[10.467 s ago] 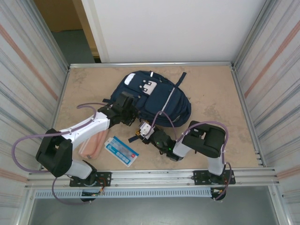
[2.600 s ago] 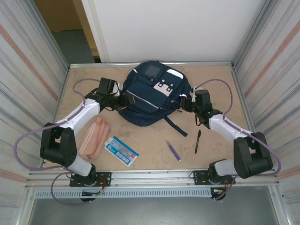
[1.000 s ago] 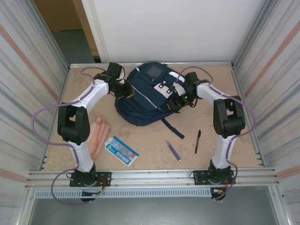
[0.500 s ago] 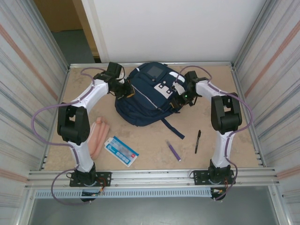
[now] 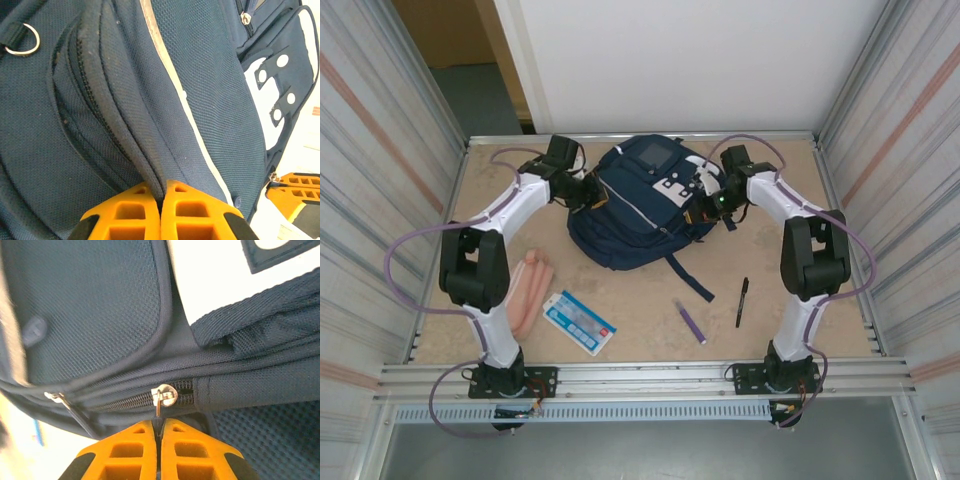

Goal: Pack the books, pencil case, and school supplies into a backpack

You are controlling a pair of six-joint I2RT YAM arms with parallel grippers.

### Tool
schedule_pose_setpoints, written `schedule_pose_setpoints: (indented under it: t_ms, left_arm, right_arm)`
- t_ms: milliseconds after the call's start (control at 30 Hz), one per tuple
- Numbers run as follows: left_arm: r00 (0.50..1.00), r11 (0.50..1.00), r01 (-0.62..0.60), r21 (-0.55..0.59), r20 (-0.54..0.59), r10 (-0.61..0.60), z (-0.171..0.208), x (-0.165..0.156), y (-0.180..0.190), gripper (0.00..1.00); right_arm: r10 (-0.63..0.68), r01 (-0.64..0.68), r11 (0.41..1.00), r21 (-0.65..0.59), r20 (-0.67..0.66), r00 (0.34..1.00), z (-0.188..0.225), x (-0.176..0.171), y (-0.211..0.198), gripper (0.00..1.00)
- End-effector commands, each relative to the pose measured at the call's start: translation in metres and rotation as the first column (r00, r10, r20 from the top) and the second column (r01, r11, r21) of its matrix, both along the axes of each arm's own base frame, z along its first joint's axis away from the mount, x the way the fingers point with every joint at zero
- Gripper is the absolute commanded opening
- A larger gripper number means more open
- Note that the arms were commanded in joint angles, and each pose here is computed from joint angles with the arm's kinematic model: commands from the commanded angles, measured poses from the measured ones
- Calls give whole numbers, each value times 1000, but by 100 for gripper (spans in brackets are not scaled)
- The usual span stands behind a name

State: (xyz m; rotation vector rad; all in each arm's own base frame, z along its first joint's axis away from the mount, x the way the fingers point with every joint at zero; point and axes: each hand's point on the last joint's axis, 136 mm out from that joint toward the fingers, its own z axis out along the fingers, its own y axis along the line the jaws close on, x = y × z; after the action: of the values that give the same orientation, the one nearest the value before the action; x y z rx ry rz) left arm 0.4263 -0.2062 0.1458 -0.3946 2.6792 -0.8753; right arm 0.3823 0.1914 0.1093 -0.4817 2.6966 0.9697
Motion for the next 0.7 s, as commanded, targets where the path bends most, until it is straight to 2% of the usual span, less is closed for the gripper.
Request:
schedule_pose_setpoints:
  t_ms: [0, 100, 167, 233, 300, 500, 667]
  left_arm:
    - [995, 996, -13, -92, 97, 21, 33, 7, -9, 0]
    - [995, 994, -18, -109, 100, 29, 31, 11, -11, 0]
    - [995, 993, -30, -118, 96, 41, 28, 12, -12, 0]
    - [995, 992, -29, -125, 94, 41, 28, 12, -13, 0]
    - [995, 993, -31, -116, 94, 42, 26, 12, -11, 0]
    - [995, 992, -54, -116, 83, 64, 18, 10, -9, 0]
    - [994, 991, -64, -115, 76, 73, 12, 10, -8, 0]
  right_arm:
    - [6, 36, 973, 229, -182, 983, 18, -34, 38, 7]
    - [49, -5, 980, 198, -217, 975, 5, -50, 45, 10]
    - [55, -44, 998, 55, -226, 973, -12, -58, 38, 12]
    - [99, -119, 989, -92, -197, 975, -25, -67, 31, 14]
    - [183, -207, 966, -157, -158, 970, -28, -76, 33, 15]
    - [288, -291, 957, -13, -103, 952, -10, -87, 61, 17]
    - [328, -327, 945, 28, -44, 944, 1, -93, 72, 27]
